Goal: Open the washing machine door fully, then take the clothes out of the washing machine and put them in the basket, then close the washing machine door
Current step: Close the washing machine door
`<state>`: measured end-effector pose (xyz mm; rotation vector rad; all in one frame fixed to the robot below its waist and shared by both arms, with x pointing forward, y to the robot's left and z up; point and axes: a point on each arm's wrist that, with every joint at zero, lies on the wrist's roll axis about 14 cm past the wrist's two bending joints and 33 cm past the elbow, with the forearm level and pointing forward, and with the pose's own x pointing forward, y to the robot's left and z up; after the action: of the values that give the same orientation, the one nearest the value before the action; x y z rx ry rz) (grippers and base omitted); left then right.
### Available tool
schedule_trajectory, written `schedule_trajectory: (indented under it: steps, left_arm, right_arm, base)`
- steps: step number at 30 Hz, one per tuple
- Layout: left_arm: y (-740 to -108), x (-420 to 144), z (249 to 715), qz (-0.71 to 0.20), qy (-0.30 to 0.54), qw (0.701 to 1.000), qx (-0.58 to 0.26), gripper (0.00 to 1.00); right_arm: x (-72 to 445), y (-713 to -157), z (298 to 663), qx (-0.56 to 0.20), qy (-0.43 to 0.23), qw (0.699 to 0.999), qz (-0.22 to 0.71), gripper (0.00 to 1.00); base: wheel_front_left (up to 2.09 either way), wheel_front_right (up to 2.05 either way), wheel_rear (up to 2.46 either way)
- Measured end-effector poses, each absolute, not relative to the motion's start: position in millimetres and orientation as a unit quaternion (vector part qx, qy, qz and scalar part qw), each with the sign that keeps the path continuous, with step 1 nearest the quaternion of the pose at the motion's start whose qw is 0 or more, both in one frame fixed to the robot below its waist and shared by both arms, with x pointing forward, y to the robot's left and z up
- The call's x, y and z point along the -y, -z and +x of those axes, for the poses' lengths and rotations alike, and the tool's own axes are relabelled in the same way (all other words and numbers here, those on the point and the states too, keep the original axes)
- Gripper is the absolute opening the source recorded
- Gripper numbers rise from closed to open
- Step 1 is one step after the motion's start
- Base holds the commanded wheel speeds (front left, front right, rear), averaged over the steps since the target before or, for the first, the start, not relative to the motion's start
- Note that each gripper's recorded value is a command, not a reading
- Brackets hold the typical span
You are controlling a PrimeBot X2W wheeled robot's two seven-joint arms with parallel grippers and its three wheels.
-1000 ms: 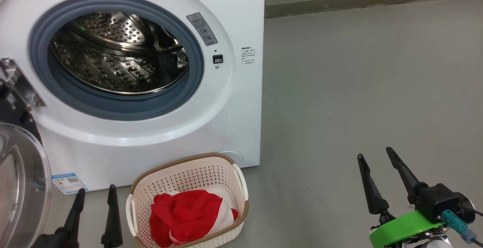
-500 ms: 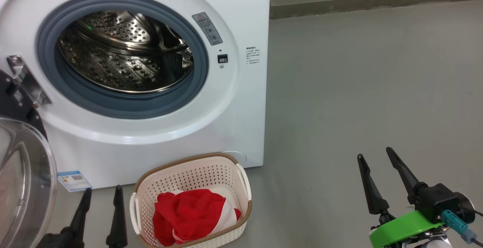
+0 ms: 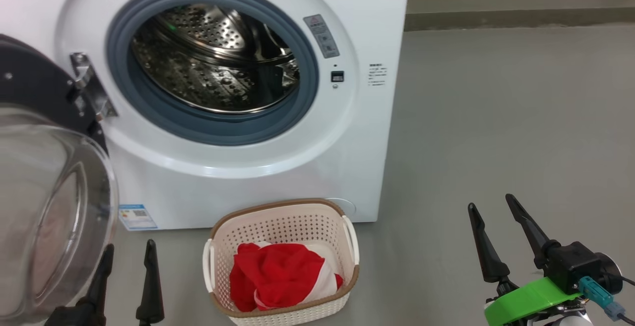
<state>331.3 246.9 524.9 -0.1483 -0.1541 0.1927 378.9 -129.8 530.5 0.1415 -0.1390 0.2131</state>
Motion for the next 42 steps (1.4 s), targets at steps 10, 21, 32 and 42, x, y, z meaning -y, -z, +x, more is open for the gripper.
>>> schedule_trajectory:
  steps: [10,21,32,42]
  left_arm:
    - [-523.5,-276.1,303.6,-0.07,-0.147,0.983,0.08,1.0]
    - [-522.1,-305.1,270.6,-0.058,-0.203,0.974,0.081,1.0]
    - [-524.4,-326.3,244.2,-0.047,-0.249,0.964,0.086,1.0]
    - [-526.4,-329.9,239.5,-0.044,-0.257,0.961,0.09,0.0]
  right_arm:
    - [93.6,-530.9,389.0,0.065,-0.155,0.983,0.074,1.0]
    - [50.8,-530.0,397.6,0.059,-0.212,0.972,0.077,1.0]
    - [17.7,-532.0,397.7,0.057,-0.256,0.962,0.079,1.0]
    - [12.0,-533.1,395.9,0.058,-0.264,0.96,0.078,1.0]
  base:
    - [0.0,0.0,0.0]
    - [0.0,0.0,0.0]
    - [0.0,0.0,0.0]
    - [0.0,0.0,0.0]
